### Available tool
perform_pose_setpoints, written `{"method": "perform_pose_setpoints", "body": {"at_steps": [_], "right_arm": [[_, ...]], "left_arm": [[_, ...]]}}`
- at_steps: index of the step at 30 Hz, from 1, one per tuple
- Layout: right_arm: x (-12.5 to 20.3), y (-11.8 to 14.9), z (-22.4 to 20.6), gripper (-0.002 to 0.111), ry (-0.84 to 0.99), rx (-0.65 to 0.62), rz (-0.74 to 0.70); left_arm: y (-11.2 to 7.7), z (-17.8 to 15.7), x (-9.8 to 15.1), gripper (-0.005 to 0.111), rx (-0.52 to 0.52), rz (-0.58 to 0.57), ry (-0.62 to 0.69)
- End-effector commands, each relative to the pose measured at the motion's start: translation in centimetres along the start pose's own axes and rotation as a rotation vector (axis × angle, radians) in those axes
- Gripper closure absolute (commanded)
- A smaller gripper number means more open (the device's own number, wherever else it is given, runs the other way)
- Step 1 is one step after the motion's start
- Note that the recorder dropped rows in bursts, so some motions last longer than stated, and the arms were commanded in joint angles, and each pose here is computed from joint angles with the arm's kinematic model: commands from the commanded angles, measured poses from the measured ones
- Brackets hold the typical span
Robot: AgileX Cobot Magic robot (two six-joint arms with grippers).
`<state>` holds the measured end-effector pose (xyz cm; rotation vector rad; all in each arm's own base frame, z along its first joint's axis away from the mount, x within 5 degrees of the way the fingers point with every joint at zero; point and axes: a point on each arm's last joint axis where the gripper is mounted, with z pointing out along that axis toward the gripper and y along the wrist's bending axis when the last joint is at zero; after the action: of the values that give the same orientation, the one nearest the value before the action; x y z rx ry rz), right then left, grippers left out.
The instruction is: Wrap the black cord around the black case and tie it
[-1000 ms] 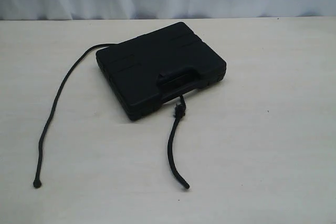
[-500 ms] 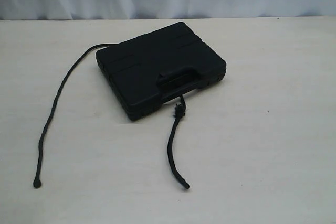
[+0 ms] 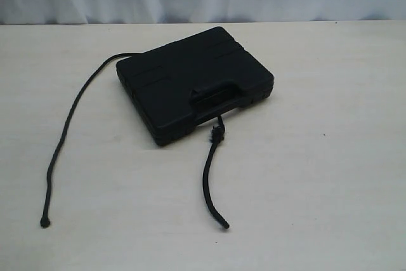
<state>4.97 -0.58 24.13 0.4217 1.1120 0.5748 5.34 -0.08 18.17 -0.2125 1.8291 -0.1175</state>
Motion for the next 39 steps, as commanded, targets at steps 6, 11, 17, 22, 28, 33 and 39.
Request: {"method": "perform_pose_setpoints", "body": {"at_steps": [6,11,17,22,28,33,39], "right_arm": [[-3.0,3.1,5.7,0.104,0.072,0.046,-0.017],[0.2,2.4,12.4,0.104,0.427,0.197,-0.133],[7.2,-1.9,16.8,0.104,0.805,0.447,-0.104],[13.2,-4.6,17.0,0.104,0.972,0.556,-0.073],[18.8,-5.2,18.4,0.104,1.255,0.545,-0.200],[21.0,-4.5,19.9,0.104,1.507,0.457,-0.300],[20.9,-3.0,22.4,0.104,1.580,0.117,0.016]], "left_arm": [[0.0,0.0,0.0,0.107,0.010,0.002,-0.006],[0.0,0.0,0.0,0.107,0.010,0.002,-0.004],[0.0,0.0,0.0,0.107,0.010,0.002,-0.004],[0.0,0.0,0.0,0.107,0.010,0.002,-0.004],[0.0,0.0,0.0,0.107,0.010,0.002,-0.004],[0.0,0.0,0.0,0.107,0.010,0.002,-0.004],[0.0,0.0,0.0,0.107,0.010,0.002,-0.004]]}}
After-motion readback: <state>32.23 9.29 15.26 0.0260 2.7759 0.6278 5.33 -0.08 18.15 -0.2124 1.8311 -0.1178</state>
